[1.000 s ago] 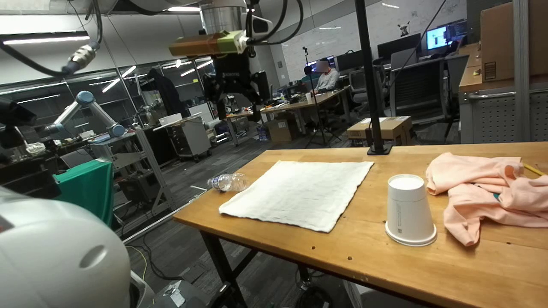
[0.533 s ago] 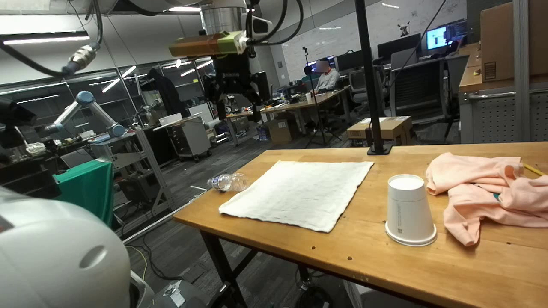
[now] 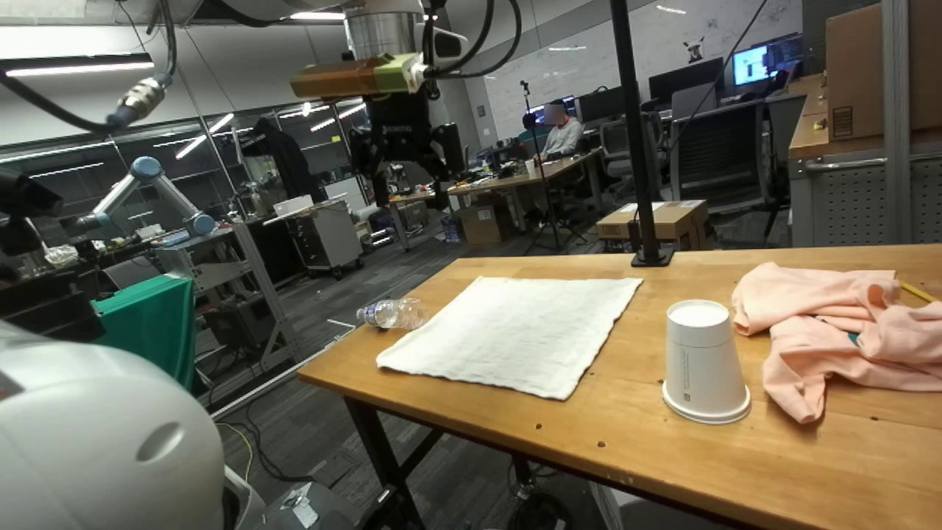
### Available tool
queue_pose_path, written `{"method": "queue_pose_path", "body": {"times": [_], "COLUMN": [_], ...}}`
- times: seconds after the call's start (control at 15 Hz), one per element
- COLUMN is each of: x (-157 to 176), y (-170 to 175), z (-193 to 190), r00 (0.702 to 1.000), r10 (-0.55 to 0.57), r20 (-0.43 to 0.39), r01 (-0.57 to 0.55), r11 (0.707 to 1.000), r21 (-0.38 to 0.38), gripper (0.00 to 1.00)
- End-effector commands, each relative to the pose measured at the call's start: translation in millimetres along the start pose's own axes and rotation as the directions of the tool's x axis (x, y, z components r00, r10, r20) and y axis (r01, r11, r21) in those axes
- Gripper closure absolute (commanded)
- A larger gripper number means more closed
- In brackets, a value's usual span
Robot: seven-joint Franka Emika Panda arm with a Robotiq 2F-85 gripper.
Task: Fold the towel diagonally twice
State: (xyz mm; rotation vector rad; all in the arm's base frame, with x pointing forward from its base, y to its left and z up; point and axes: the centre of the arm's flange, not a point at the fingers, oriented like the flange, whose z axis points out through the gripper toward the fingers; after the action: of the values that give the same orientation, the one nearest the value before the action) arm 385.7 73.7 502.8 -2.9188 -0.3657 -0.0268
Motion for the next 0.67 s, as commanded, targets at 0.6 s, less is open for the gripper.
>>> {"method": "queue_pose_path", "body": {"times": [0.6], "x": [3.3], "y": [7.5], "z": [15.4], "r00": [0.999], "r10": [-0.037], "r20": [-0.03], "r01": [0.036], "r11": [0.999], "r21": [-0.036], "gripper": [0.0]}}
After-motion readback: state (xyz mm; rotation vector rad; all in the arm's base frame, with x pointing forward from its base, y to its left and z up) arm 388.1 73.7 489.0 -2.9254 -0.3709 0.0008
